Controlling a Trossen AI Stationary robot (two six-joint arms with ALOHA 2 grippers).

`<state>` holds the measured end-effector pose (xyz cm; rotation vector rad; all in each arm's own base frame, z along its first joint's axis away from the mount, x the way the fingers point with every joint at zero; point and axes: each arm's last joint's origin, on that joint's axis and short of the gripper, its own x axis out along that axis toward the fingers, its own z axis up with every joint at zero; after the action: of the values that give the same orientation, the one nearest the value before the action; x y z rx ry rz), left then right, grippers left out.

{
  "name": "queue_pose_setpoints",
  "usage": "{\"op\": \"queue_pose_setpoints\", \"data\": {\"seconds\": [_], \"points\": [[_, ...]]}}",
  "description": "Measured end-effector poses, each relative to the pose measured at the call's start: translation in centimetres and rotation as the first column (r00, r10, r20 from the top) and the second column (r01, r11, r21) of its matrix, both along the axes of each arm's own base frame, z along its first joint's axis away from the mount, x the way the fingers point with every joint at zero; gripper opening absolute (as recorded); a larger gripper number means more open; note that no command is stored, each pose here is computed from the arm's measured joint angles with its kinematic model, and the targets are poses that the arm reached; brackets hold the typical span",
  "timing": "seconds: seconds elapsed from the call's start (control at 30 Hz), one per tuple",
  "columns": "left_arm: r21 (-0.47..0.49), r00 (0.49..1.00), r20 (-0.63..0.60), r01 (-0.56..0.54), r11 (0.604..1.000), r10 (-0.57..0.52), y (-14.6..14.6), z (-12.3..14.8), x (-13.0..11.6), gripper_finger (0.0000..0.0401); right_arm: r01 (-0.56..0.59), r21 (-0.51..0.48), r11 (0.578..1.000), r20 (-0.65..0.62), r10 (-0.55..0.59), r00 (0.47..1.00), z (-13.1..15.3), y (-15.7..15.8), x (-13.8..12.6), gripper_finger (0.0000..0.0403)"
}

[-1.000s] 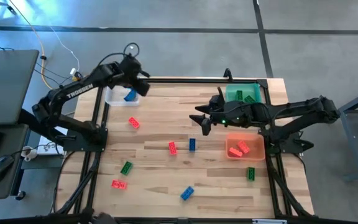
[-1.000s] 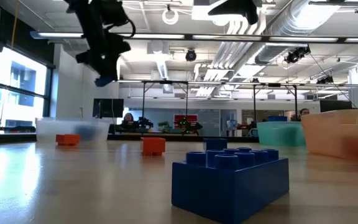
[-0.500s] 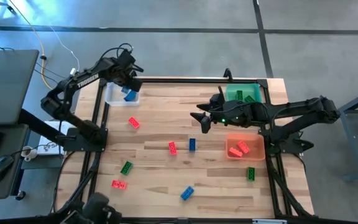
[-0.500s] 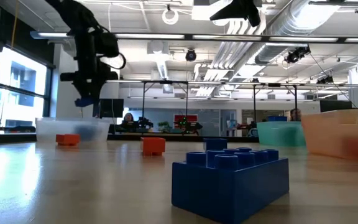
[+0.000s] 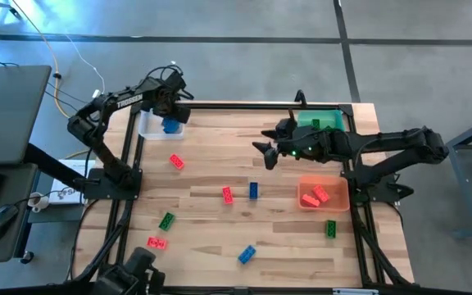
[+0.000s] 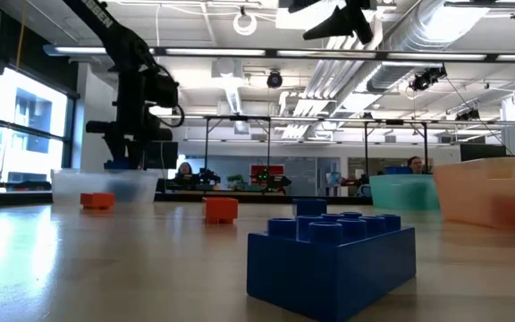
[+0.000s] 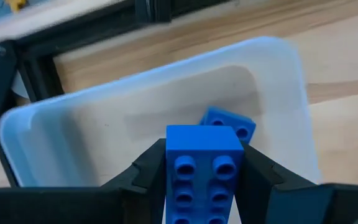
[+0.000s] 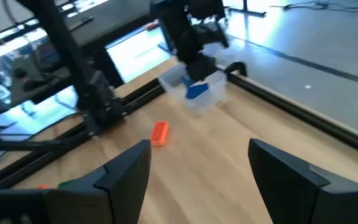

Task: Sort & place blocks by color
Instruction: Put the blue game piece into the transparent bin, then put the orange game piece into the orange bin

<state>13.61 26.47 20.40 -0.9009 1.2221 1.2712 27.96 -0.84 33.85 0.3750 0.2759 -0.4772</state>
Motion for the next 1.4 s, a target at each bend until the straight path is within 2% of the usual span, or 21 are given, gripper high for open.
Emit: {"op": "queue_pose_setpoints", "data": {"seconds": [0.17,0.5,0.77,0.97,1.2,1.4], "points": [[-0.027,0.999,-0.017,-0.035,0.999,0.034,0.3,-1.1,0.2,0.0115,0.017,-0.034,0.999,-0.033,-0.019,0.999,-0.1,-2.1,-0.1,0.0257],[-0.023,0.997,-0.044,-0.072,0.997,0.071,0.5,-1.7,0.3,0.012,-0.04,-0.014,0.999,-0.103,0.039,0.994,-0.6,-5.4,-0.8,0.0257],[-0.04,0.997,-0.044,-0.064,0.997,0.063,0.4,-1.7,0.3,0.0181,-0.053,0.023,0.998,-0.124,0.056,0.991,-0.9,-6.7,-1.2,0.0257],[-0.084,0.999,-0.036,-0.018,0.996,0.015,0.2,-1.7,0.3,0.0224,-0.062,0.012,0.998,-0.133,0.063,0.989,-0.9,-7.2,-1.4,0.0256],[-0.21,1.0,0.019,0.002,0.978,0.002,-0.4,-1.2,0.1,0.0231,-0.058,0.016,0.998,-0.13,0.06,0.99,-0.9,-7.3,-1.4,0.0256],[-0.219,0.998,0.027,0.055,0.974,-0.05,-1.0,0.8,0.2,0.0231,-0.059,0.018,0.998,-0.123,0.061,0.991,-0.9,-7.3,-1.4,0.0256]]}}
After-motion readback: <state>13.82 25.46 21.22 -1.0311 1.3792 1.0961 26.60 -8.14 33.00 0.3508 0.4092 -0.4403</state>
